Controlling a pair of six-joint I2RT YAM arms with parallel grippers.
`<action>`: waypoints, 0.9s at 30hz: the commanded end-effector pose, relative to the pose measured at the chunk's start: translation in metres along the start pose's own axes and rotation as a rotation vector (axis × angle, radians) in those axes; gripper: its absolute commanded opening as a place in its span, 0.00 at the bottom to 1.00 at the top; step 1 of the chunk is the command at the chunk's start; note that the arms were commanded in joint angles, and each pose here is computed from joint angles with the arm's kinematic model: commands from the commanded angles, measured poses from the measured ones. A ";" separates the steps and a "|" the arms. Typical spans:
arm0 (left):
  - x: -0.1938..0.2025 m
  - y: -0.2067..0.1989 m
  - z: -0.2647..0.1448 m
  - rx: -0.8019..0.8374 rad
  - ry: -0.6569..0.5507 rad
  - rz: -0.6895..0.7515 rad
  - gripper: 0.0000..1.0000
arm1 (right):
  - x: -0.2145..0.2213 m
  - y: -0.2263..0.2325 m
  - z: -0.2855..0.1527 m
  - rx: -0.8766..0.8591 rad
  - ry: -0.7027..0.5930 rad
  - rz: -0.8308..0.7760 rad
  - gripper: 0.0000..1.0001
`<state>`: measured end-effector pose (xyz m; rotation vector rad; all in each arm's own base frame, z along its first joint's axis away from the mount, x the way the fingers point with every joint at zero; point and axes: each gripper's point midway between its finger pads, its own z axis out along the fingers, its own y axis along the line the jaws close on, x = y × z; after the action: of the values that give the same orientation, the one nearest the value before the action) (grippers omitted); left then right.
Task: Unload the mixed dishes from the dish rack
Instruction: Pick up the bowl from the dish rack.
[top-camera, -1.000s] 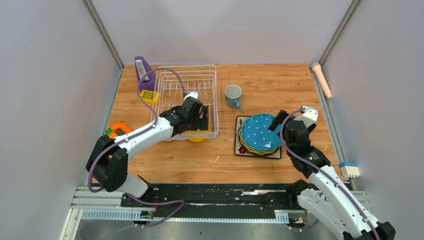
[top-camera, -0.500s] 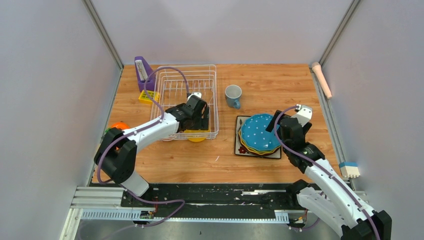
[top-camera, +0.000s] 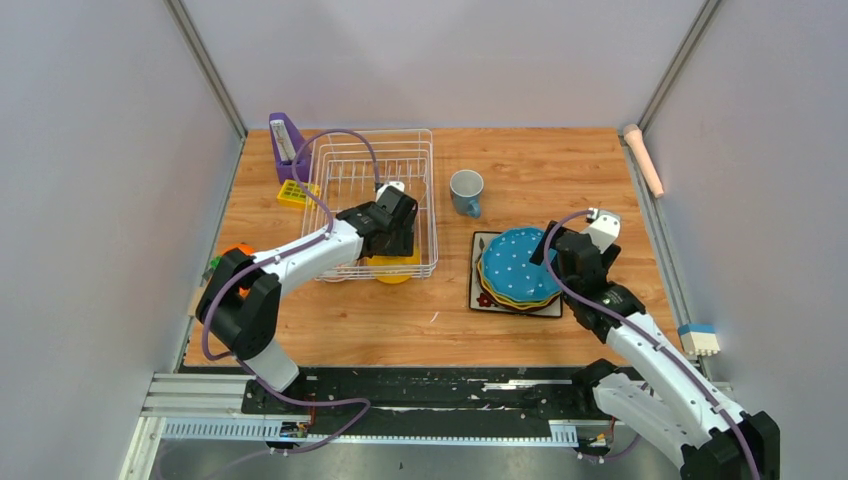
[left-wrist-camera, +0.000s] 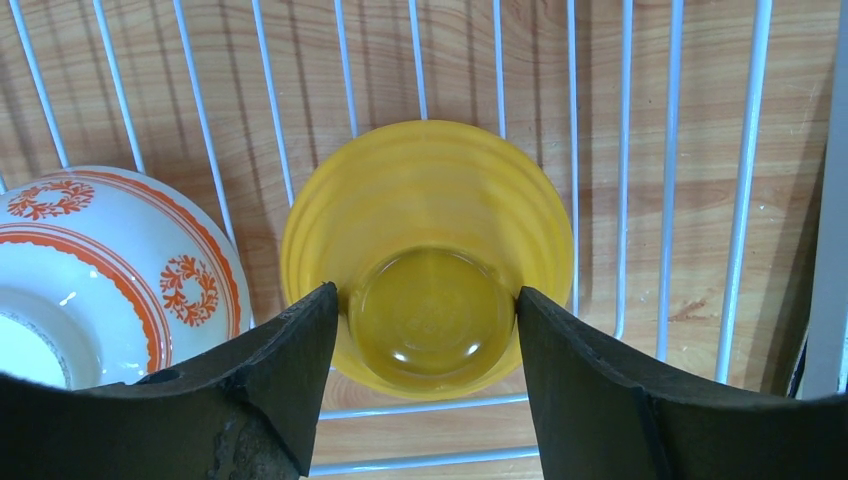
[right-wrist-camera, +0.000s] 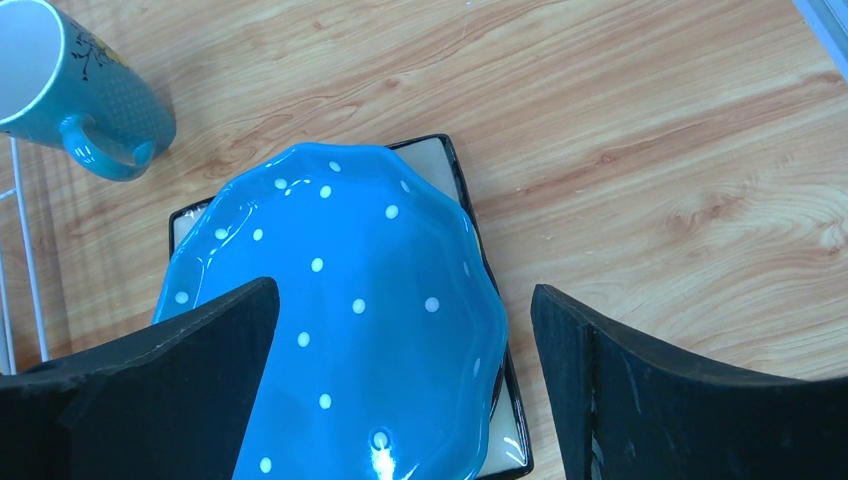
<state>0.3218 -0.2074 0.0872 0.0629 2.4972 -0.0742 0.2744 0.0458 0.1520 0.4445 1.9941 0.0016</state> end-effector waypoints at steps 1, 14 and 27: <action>-0.011 0.000 -0.003 -0.010 -0.022 -0.003 0.72 | -0.013 0.006 0.001 -0.002 -0.028 0.035 1.00; -0.009 0.000 -0.009 -0.001 -0.003 -0.010 0.57 | -0.010 0.003 0.005 0.026 -0.019 0.020 1.00; -0.028 0.002 -0.037 0.032 -0.088 -0.040 0.42 | -0.013 0.005 0.001 0.006 -0.029 0.036 1.00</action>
<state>0.3188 -0.2044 0.1014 0.0572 2.4877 -0.0798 0.2757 0.0448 0.1420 0.4402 2.0258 -0.0337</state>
